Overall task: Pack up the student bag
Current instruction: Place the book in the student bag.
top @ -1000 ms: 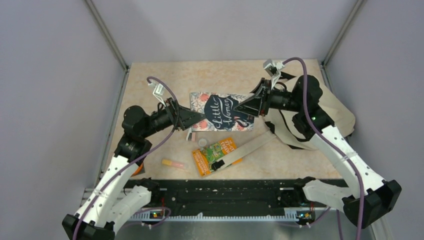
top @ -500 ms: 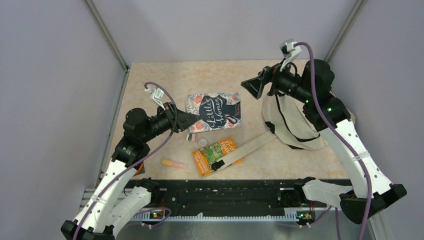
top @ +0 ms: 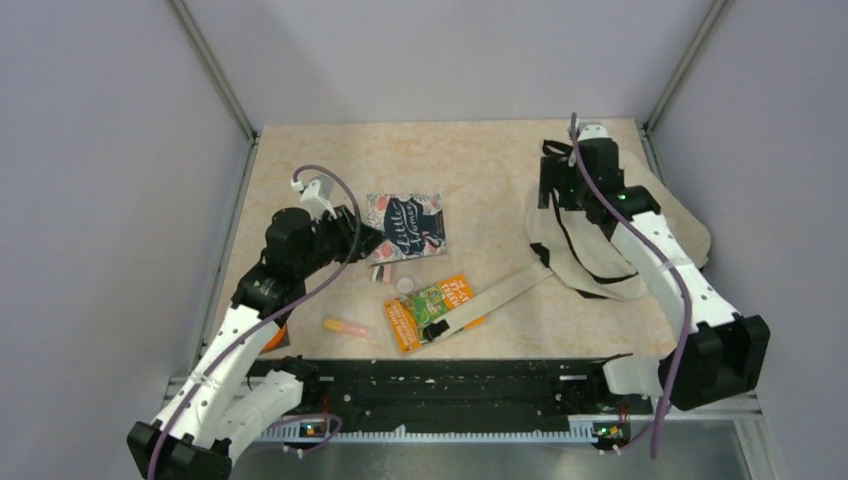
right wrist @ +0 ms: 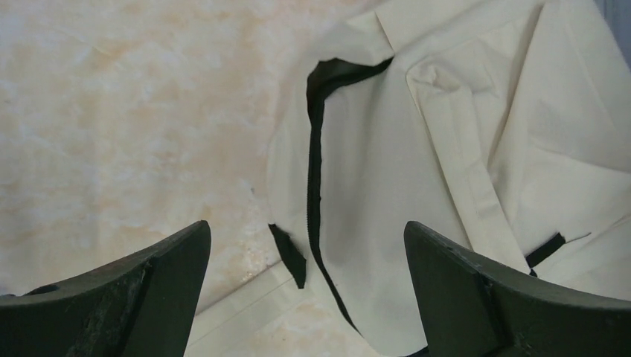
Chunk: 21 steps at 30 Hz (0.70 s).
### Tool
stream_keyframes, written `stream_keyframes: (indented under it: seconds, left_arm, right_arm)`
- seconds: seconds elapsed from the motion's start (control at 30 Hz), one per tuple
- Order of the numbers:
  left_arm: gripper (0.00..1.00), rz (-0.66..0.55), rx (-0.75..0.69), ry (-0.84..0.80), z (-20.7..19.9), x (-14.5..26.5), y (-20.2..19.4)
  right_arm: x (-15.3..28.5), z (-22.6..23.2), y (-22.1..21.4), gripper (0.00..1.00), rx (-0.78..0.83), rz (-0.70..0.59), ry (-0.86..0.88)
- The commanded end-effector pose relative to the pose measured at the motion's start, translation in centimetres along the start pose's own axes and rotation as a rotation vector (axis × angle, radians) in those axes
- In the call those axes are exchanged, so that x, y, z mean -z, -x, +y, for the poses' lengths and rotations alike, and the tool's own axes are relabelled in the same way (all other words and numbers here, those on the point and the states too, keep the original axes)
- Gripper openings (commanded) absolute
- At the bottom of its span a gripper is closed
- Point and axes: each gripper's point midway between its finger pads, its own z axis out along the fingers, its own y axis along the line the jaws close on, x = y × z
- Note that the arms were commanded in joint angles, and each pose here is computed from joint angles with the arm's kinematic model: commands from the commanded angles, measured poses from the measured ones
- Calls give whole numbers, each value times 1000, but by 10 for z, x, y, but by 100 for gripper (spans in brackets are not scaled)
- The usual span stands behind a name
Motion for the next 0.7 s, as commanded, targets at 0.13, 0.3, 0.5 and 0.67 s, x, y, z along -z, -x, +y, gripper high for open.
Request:
stream_keyframes:
  seconds: [0.13,0.3,0.5,0.67]
  left_arm:
    - [0,-85,-50,-160,-40,-10,41]
    - [0,-78,-58,-145,-35,-7,39]
    - [0,-80,-55,-126,-27,-4,37]
    - [0,-76,-54,-126,-26,-2,37]
  right_arm:
    - [-53,-19,-45,94,80,186,-150]
    - [-54,-28,-62,91,98,234,-196]
    - [-47,-36,-78,74,105,277,-232]
    - [-40,-39,-91,59,105,302,-236]
